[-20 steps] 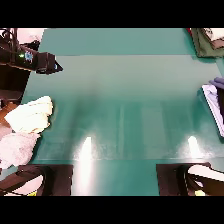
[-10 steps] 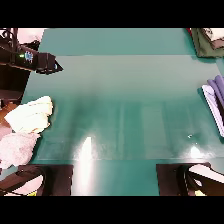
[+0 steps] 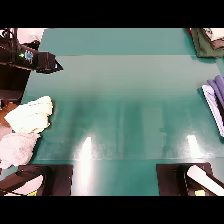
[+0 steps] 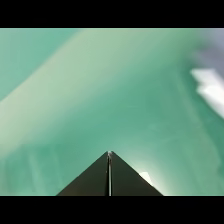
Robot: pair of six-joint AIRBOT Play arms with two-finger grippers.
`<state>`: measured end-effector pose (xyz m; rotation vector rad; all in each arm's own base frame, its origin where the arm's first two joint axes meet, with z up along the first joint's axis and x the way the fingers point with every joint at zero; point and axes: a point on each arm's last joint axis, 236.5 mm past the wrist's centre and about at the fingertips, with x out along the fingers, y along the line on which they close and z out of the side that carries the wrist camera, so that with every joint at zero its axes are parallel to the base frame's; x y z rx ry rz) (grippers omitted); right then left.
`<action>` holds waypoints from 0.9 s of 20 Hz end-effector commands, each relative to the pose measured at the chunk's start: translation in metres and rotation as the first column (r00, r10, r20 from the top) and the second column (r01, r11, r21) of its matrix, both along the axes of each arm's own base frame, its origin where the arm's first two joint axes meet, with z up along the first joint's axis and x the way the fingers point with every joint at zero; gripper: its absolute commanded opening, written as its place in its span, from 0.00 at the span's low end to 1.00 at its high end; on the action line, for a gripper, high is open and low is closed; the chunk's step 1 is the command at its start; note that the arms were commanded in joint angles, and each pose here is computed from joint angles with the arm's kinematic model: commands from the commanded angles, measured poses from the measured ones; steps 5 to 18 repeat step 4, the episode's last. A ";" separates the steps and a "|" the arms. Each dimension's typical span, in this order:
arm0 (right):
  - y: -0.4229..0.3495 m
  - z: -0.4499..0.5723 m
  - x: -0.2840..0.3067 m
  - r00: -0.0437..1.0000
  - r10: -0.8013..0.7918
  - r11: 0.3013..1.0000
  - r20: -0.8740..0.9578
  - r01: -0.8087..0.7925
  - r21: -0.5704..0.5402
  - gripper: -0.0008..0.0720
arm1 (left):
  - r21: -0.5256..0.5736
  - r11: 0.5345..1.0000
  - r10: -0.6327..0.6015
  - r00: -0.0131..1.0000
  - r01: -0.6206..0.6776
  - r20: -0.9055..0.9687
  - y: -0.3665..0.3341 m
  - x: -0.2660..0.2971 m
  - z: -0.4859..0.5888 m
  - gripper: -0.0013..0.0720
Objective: Fold the shirts.
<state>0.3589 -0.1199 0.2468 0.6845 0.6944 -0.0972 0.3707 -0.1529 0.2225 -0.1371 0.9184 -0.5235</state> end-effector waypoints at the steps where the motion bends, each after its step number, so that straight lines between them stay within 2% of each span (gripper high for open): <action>1: 0.092 0.024 0.018 0.970 0.225 0.974 0.087 -0.225 -0.019 0.04 | -0.001 1.000 0.002 1.000 -0.002 0.001 0.000 0.000 0.000 0.06; 4: 0.138 0.029 0.022 0.936 0.334 0.942 0.109 -0.333 -0.027 0.04 | -0.001 1.000 0.002 1.000 -0.002 0.001 0.000 0.000 0.000 0.06; 18: 0.138 0.029 0.022 0.936 0.334 0.942 0.109 -0.333 -0.027 0.04 | -0.001 1.000 0.002 1.000 -0.002 0.001 0.000 0.000 0.000 0.06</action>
